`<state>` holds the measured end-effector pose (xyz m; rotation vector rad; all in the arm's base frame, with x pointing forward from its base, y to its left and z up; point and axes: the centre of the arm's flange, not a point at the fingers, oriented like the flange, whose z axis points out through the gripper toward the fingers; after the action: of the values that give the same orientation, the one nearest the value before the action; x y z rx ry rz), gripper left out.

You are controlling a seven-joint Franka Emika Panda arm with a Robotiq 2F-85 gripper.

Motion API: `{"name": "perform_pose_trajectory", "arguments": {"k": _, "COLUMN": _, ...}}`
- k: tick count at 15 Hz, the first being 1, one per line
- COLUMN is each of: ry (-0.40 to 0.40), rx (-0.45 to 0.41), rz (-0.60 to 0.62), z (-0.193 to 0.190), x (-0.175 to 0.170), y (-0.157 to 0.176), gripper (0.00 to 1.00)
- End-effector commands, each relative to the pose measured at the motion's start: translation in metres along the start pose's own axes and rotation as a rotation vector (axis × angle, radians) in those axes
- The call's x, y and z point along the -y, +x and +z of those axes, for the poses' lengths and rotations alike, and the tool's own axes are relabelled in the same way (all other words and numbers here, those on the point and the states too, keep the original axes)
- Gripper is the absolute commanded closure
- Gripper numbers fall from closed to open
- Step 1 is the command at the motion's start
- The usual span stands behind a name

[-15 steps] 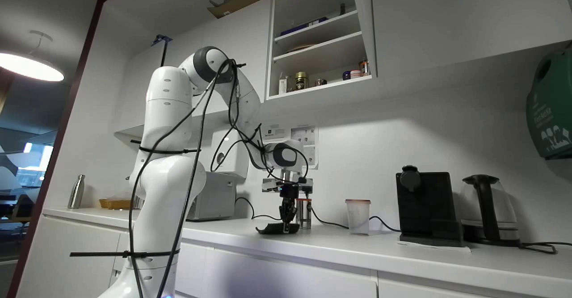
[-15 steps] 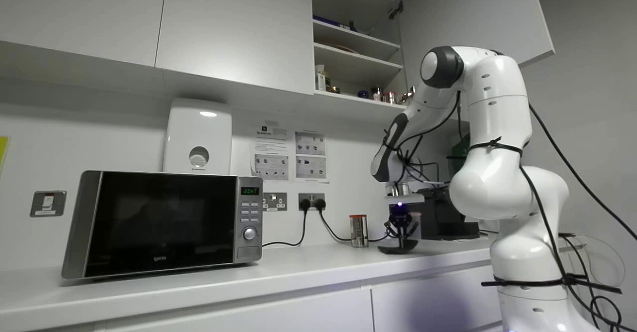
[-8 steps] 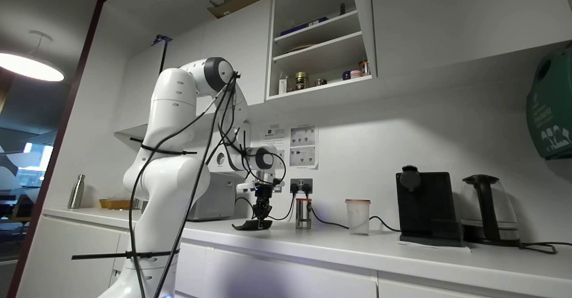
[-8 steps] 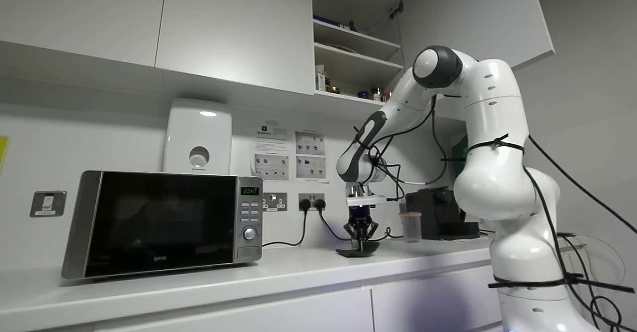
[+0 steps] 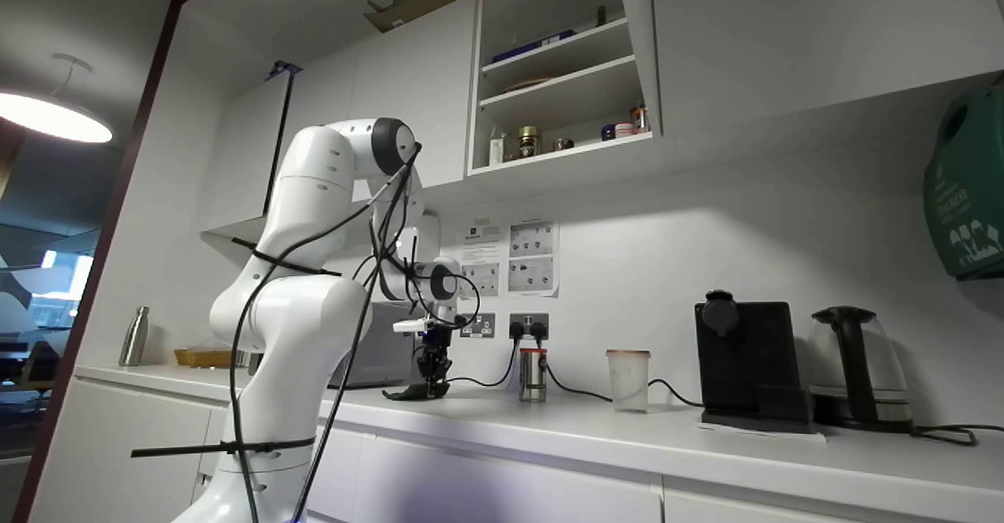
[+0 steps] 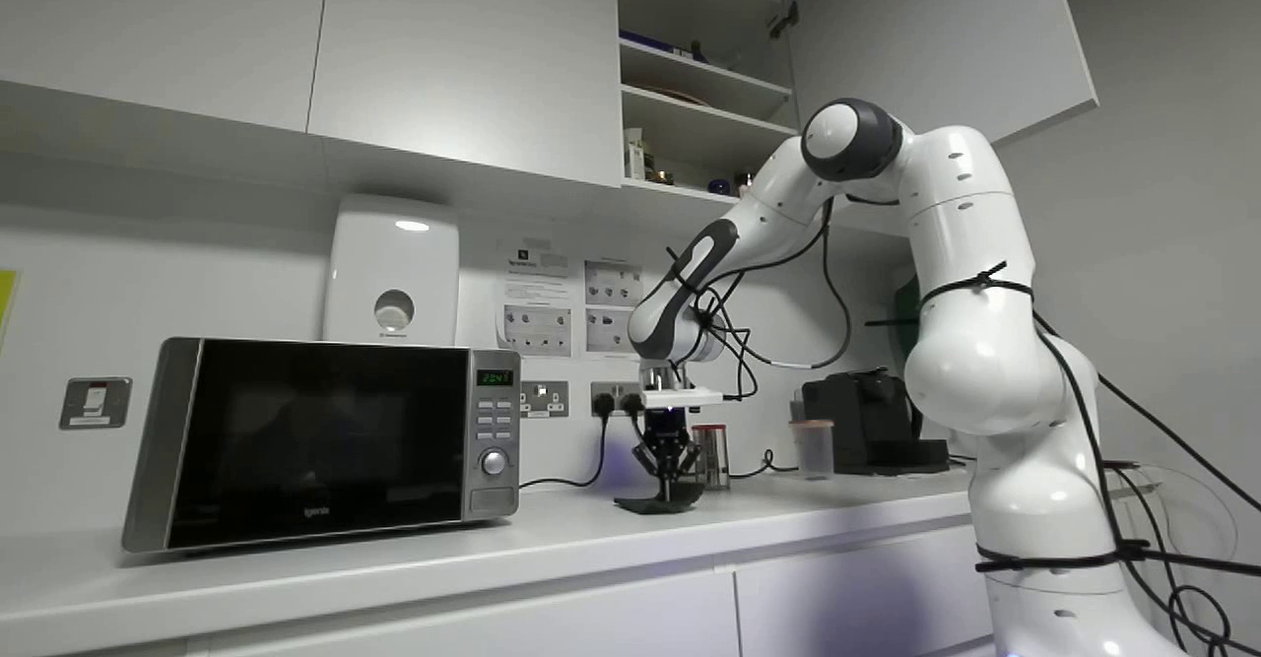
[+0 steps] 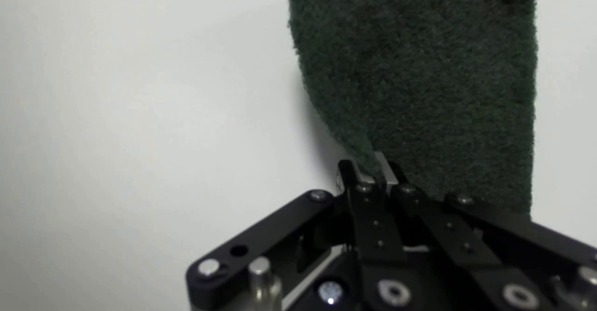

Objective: Wipe the countertop with the cloth

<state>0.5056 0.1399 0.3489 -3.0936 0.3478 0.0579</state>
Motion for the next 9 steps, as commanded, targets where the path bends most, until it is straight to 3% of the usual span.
{"name": "perform_pose_trajectory", "arguments": {"k": 1, "ry": 0.012, "rx": 0.012, "rz": 0.059, "z": 0.005, "x": -0.033, "y": 0.021, "gripper": 0.99}}
{"name": "perform_pose_trajectory", "arguments": {"k": 4, "ry": 0.000, "rx": -0.006, "rz": 0.176, "z": -0.004, "x": -0.104, "y": 0.034, "gripper": 0.99}}
{"name": "perform_pose_trajectory", "arguments": {"k": 9, "ry": 0.005, "rx": -0.019, "rz": 0.440, "z": -0.015, "x": -0.254, "y": 0.038, "gripper": 0.99}}
